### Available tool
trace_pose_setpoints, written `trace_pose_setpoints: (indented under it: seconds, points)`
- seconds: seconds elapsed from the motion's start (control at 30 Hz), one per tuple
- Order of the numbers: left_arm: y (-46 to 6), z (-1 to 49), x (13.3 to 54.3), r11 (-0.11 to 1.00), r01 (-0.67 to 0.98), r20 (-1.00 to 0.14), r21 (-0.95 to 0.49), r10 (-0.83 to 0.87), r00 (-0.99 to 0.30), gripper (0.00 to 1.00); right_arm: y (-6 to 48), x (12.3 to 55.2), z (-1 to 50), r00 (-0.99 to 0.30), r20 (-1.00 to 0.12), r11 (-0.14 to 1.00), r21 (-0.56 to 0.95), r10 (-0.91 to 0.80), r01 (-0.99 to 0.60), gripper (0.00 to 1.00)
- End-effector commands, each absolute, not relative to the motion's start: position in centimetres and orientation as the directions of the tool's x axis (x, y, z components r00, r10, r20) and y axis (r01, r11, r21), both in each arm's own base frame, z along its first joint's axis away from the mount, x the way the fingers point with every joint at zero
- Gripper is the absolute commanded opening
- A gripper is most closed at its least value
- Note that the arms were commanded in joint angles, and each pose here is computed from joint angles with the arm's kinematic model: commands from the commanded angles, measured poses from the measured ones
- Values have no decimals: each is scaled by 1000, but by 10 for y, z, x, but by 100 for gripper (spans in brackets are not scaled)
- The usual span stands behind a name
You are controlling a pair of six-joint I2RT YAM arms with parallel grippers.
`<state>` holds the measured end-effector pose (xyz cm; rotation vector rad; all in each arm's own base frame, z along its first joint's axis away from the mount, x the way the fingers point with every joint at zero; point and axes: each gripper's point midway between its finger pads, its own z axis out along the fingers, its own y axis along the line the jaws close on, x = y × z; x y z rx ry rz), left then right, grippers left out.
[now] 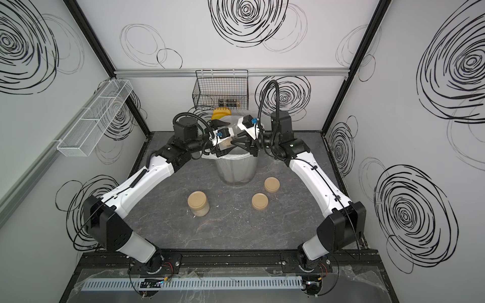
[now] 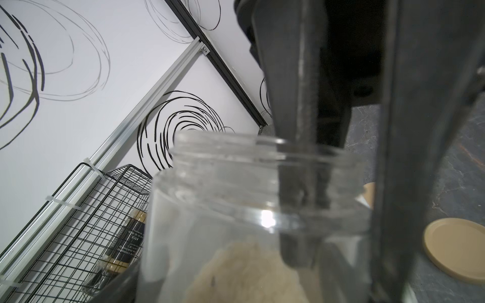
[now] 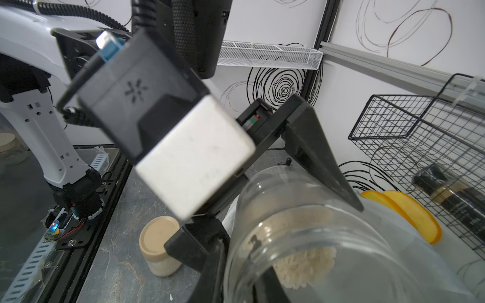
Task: Empty moldy rice from jars
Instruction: Pour the moldy rice from the jar into the trash bin.
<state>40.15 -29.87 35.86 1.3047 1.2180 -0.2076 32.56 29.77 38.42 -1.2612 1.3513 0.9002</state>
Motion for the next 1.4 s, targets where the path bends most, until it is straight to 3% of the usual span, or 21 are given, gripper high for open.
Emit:
trace_pose_setpoints:
  seconds: [0.0,0.47,0.87,1.07,1.13,1.23,1.3,1.37]
  points:
    - [-294,420,397,437,559,-709,705,432,557,96,301,330,393,103,-977,182,-138,-186,-974,0]
    - [-273,420,398,451,357,-574,818,602,554,96,287,363,417,63,-993,346,-94,-99,-934,0]
    - [-289,414,386,406,291,-497,866,651,574,96,281,373,417,43,-996,383,-71,-82,-921,0]
    - [-292,415,381,441,303,-532,845,633,562,96,278,375,419,44,-996,393,-69,-73,-917,0]
    - [-287,425,378,523,331,-612,786,575,544,96,276,375,419,45,-996,397,-70,-72,-915,0]
    - [-276,452,370,677,484,-817,553,328,475,96,272,377,418,46,-996,406,-71,-72,-911,0]
    - [-271,474,356,692,623,-901,364,92,425,96,271,377,417,44,-996,407,-70,-72,-911,0]
    - [-265,495,340,672,701,-915,238,-87,394,96,270,378,417,45,-996,411,-70,-71,-909,0]
